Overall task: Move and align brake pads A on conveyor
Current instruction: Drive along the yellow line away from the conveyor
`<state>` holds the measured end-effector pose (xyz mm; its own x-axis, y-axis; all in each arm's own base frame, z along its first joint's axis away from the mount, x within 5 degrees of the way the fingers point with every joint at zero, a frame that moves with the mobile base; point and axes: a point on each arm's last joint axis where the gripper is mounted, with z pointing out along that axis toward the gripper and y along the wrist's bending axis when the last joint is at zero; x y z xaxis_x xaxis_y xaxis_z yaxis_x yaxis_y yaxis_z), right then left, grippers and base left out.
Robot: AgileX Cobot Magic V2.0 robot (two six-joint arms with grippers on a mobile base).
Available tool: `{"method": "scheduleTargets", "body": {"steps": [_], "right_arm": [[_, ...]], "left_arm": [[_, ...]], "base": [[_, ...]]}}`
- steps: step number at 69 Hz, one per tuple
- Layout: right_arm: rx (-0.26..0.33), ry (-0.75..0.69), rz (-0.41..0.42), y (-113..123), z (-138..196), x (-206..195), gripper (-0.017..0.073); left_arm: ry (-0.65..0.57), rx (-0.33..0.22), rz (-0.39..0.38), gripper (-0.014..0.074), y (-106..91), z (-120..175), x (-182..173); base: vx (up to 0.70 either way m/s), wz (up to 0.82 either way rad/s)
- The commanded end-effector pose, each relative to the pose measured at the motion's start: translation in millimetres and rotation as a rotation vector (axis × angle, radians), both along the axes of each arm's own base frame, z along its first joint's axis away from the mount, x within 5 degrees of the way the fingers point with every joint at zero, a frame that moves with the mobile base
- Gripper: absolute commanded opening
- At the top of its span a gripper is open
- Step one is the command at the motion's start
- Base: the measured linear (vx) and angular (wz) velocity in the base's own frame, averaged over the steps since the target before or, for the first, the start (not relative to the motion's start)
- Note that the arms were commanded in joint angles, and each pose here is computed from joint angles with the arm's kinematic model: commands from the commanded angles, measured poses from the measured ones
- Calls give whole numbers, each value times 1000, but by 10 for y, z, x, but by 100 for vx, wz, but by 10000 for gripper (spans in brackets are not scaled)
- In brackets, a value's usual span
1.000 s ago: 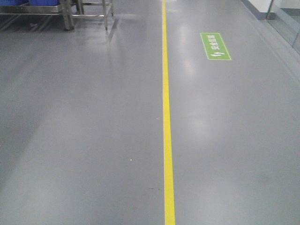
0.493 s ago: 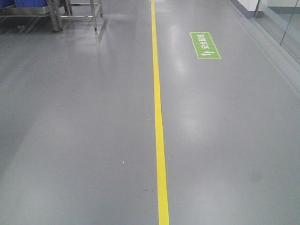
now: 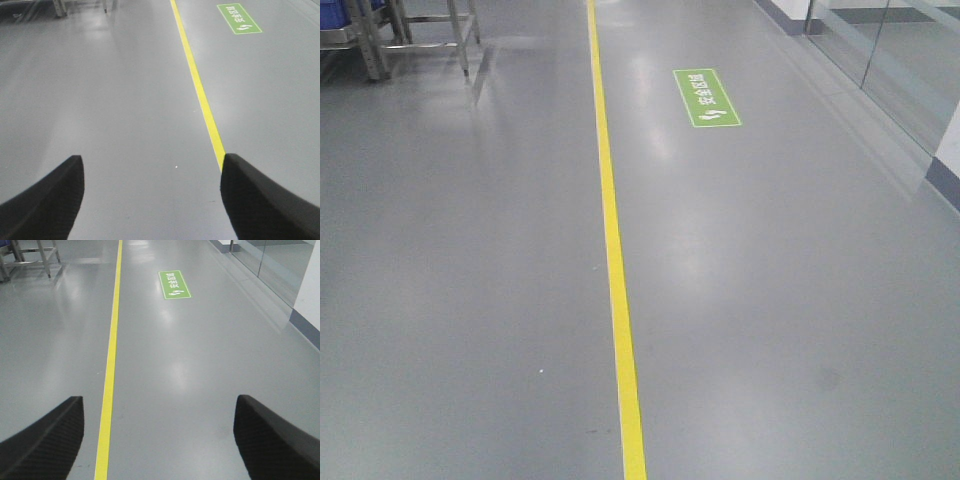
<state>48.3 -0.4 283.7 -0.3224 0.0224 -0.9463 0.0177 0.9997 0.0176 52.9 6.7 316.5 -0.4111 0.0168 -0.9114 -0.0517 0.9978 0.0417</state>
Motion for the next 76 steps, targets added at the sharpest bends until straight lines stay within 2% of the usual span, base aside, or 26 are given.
{"method": "scheduleTargets", "body": {"steps": [1,27,62,76], "right_arm": [[-19,-85,-3,-6,137,19,575],[-19,-86,-3,-6,139,19,575],[-19,-86,-3,-6,139,19,575],[-17,-87,41,16,139,19,575]], "left_arm": [[-75,2,-7,541,-5,124,25],[-75,2,-7,541,-5,124,25],[-75,2,-7,541,-5,124,25],[-74,2,-7,541,-5,123,24]], "base": [[23,-18],[34,-2],[52,11],[58,5]]}}
